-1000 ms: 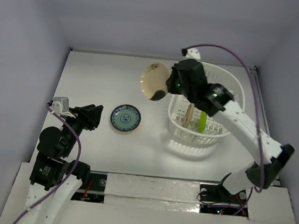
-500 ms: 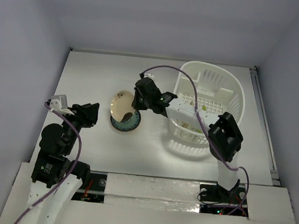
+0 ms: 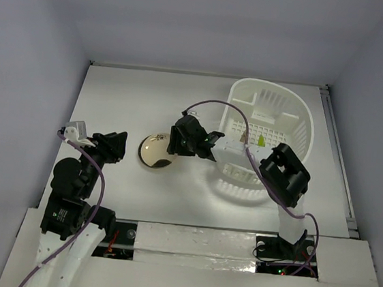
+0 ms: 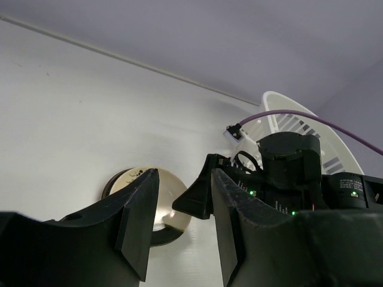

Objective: Unload the plates from the dish rack

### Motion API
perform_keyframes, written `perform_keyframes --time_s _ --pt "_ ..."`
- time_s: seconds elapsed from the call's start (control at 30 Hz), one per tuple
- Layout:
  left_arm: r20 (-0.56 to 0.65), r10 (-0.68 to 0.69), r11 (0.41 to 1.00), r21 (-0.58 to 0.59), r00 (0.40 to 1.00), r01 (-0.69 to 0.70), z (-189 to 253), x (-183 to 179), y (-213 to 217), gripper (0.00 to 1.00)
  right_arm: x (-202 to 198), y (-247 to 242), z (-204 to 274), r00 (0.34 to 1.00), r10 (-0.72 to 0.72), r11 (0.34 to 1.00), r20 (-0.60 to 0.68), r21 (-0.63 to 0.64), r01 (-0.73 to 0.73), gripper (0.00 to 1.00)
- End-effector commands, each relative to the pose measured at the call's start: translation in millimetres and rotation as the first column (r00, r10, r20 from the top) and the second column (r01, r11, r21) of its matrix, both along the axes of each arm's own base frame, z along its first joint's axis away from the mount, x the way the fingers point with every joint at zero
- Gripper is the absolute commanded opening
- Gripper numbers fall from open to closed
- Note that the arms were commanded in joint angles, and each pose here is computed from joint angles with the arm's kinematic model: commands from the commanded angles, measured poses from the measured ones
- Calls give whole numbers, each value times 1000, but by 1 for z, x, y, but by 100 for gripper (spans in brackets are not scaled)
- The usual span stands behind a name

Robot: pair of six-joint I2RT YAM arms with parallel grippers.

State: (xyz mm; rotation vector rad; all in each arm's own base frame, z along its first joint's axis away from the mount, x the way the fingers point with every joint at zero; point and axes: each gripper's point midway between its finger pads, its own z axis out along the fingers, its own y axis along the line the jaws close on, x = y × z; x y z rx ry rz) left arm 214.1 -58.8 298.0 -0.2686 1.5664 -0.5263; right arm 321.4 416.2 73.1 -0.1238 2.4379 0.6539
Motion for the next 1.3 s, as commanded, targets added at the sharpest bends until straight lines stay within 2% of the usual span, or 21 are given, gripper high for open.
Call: perform_keyframes --time_s 0.0,0.03,0.13,0.3,0.33,0.4,0.43,0.5,0.57,0.6,0.67,0.7,0.73,0.77,0.8,0.83,0.97,1.07,1.2,1.27 --pt "38 -3 1000 -13 999 3 11 2 -1 37 -6 11 22 999 21 999 49 28 -22 63" --pt "38 -3 1000 -13 999 3 11 2 -1 37 -7 10 24 998 18 1000 62 8 -19 71" --pt "39 -3 1000 -13 999 3 11 2 -1 37 -7 1 34 996 3 999 93 -45 1 83" --pt "45 -3 1000 -15 999 3 13 1 -1 37 -18 -12 72 987 0 997 158 -71 11 84" --pt "47 -3 1000 -13 999 3 13 0 -1 37 -17 -19 99 980 -21 999 199 -40 30 76" --pt "50 -32 999 -12 998 32 14 -1 -5 37 -17 -41 122 966 -70 995 249 -48 85 61" --pt "52 -32 999 -13 998 33 14 -1 -5 37 -20 -56 155 950 -105 994 295 -5 111 32" --pt "58 -35 999 -14 998 36 15 -2 -6 37 -21 -95 175 917 -184 976 353 -45 213 1" --pt "63 -36 999 -11 997 37 17 -3 -6 37 -25 -137 206 880 -266 954 393 -25 299 0" --pt "66 -38 999 -13 997 39 17 -4 -6 37 -30 -162 200 879 -280 937 386 -91 338 0" --pt "70 -39 999 -14 997 40 18 -4 -6 37 -29 -212 210 832 -377 886 407 -103 452 0" --pt "73 -42 999 -13 996 43 19 -5 -6 37 -35 -236 196 835 -382 862 395 -174 477 0" --pt "75 -44 999 -11 996 45 19 -5 -7 37 -37 -251 193 831 -399 846 388 -193 497 0" --pt "77 -45 999 -12 996 46 19 -6 -7 37 -36 -273 189 815 -438 816 379 -213 538 1" --pt "78 -47 999 -13 996 48 20 -6 -7 37 -42 -288 186 816 -444 803 371 -238 545 7" --pt "81 -48 999 -14 996 50 20 -6 -7 37 -44 -301 177 819 -450 786 357 -277 553 22" --pt "77 -50 999 -11 996 51 19 -6 -8 37 -51 -322 160 836 -442 747 324 -382 543 61" --pt "80 -50 999 -12 996 51 20 -7 -7 37 -45 -312 148 873 -398 767 282 -419 486 68" --pt "80 -48 999 -12 996 49 20 -7 -7 37 -32 -313 134 880 -398 749 259 -462 474 67" --pt "80 -50 999 -10 996 51 20 -7 -7 37 -26 -313 125 886 -396 739 243 -488 464 64"
